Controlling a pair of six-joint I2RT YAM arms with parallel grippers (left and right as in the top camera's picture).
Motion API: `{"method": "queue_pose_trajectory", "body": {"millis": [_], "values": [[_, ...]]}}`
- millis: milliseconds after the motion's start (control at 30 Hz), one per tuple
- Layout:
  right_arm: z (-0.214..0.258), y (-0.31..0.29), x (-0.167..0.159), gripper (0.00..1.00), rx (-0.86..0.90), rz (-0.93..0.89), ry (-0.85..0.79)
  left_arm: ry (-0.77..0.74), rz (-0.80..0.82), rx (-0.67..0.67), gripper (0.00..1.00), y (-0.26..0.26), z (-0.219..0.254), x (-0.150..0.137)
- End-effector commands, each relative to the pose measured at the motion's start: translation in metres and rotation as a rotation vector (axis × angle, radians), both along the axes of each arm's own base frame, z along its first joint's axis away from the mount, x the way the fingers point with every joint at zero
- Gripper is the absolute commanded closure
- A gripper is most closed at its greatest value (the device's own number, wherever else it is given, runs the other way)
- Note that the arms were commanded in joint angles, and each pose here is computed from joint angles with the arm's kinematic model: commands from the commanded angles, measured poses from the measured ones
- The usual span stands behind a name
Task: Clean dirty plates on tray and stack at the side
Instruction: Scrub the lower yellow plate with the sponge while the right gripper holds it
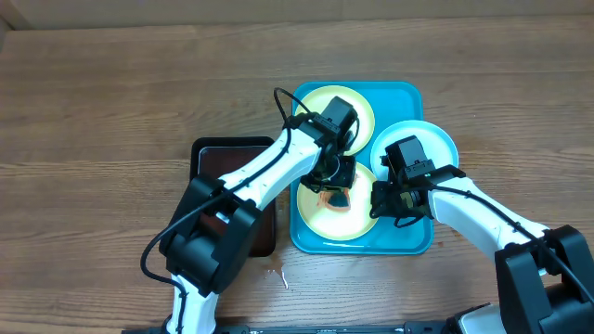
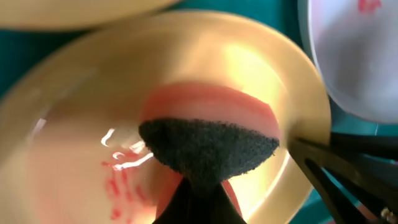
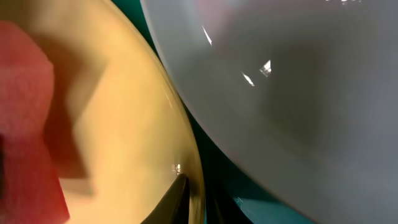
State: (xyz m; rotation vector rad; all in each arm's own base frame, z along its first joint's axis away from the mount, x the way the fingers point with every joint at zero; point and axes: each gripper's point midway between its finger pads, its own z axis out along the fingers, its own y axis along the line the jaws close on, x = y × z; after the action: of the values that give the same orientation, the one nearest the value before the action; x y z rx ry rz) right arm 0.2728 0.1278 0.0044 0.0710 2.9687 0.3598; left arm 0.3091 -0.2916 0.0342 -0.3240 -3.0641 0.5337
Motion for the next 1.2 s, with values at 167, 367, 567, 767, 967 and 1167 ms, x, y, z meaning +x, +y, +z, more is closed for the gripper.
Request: {"method": "queue_pose_trajectory", "body": {"millis": [167, 367, 567, 767, 967, 1167], "values": [[-0.002, -0.003, 0.003, 0.88, -0.027, -0.002, -0.001, -0.055, 0.032, 0.25, 0.96, 0.046, -0.01, 0.007], [-0.002, -0.003, 0.003, 0.88, -0.026, -0.002, -0.001, -0.087, 0.029, 0.483, 0.96, 0.088, -0.022, 0.01], [-0.003, -0.003, 0.002, 0.88, -0.028, -0.002, 0.005, -0.011, -0.035, 0.395, 0.96, 0.075, -0.036, 0.0], [-0.003, -0.004, 0.002, 0.88, -0.029, -0.002, 0.006, 0.024, -0.169, 0.217, 0.96, 0.044, -0.034, -0.009], [-0.003, -0.004, 0.002, 0.88, -0.029, -0.003, 0.006, 0.058, -0.227, 0.059, 0.96, 0.018, -0.028, -0.017], [-0.003, -0.004, 0.002, 0.88, -0.029, -0.002, 0.006, 0.092, -0.244, -0.083, 0.96, -0.005, -0.018, -0.023]]}}
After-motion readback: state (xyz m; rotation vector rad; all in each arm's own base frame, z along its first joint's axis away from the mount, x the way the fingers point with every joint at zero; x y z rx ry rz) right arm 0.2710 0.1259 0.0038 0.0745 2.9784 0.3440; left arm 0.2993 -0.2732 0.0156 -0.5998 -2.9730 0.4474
